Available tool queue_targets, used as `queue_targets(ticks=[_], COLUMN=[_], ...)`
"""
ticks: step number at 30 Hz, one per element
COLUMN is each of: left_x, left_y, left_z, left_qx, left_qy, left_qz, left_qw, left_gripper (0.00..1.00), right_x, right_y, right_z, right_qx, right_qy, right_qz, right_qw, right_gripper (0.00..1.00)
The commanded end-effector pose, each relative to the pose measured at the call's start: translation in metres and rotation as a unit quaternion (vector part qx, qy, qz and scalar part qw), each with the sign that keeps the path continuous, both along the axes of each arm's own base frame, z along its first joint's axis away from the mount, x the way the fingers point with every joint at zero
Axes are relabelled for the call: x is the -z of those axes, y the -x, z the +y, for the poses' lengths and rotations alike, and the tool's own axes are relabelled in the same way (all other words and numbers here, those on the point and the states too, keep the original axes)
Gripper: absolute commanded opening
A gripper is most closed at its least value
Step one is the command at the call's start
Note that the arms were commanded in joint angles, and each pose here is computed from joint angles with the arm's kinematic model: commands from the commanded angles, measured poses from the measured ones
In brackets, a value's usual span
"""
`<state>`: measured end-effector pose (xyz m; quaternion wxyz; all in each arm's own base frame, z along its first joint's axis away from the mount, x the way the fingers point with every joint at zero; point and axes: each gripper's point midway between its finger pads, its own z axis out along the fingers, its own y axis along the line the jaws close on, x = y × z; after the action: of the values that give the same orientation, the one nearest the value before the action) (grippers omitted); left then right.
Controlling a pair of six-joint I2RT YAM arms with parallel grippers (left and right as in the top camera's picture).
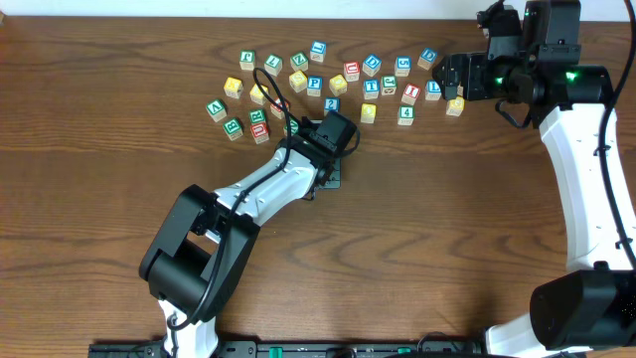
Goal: Spell out CORL
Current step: 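Lower the C block onto the open table and open the left gripper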
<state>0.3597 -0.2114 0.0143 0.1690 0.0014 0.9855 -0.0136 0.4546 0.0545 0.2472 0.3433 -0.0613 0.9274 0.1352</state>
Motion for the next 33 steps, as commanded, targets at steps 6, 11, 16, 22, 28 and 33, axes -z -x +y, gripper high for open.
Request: queue_targets(ticks=[6,11,16,22,28,33], left_x=[0.017,0.017,0.007,-0.003,-0.003,-0.003], left_y=[0.009,0.009,0.003,0.005,0.007,0.008], left_z=[0.008,0.008,0.004,0.003,-0.001,-0.001], left_qx=[-0.011,-0.011,-0.011,-0.015,-0.023,-0.031], left_qy=[-0.018,-0.018,-0.009,0.0,0.015,0.017], left_qz=[0.021,0.02,0.008,0.005,0.013,0.014], left_qw=[1.0,1.0,1.0,1.0,1.0,0.999], left_gripper=[0.38,0.43,0.46,0.46,0.36,0.33], right_x=[-0.009,-0.009,-0.009,-0.009,-0.009,-0.009], right_y=[-0.002,-0.002,-0.002,-0.002,-0.002,-0.002], right_z=[-0.001,-0.001,-0.001,-0.001,-0.001,-0.001], right_qx=[-0.005,-0.005,-0.005,-0.005,-0.005,-0.005], right_qy=[0.001,0.001,0.001,0.001,0.001,0.001], right_qz=[-0.012,-0.012,-0.012,-0.012,-0.012,-0.012], right_qw=[1.0,1.0,1.0,1.0,1.0,1.0], right_gripper=[0.99,0.99,0.99,0.99,0.99,0.99])
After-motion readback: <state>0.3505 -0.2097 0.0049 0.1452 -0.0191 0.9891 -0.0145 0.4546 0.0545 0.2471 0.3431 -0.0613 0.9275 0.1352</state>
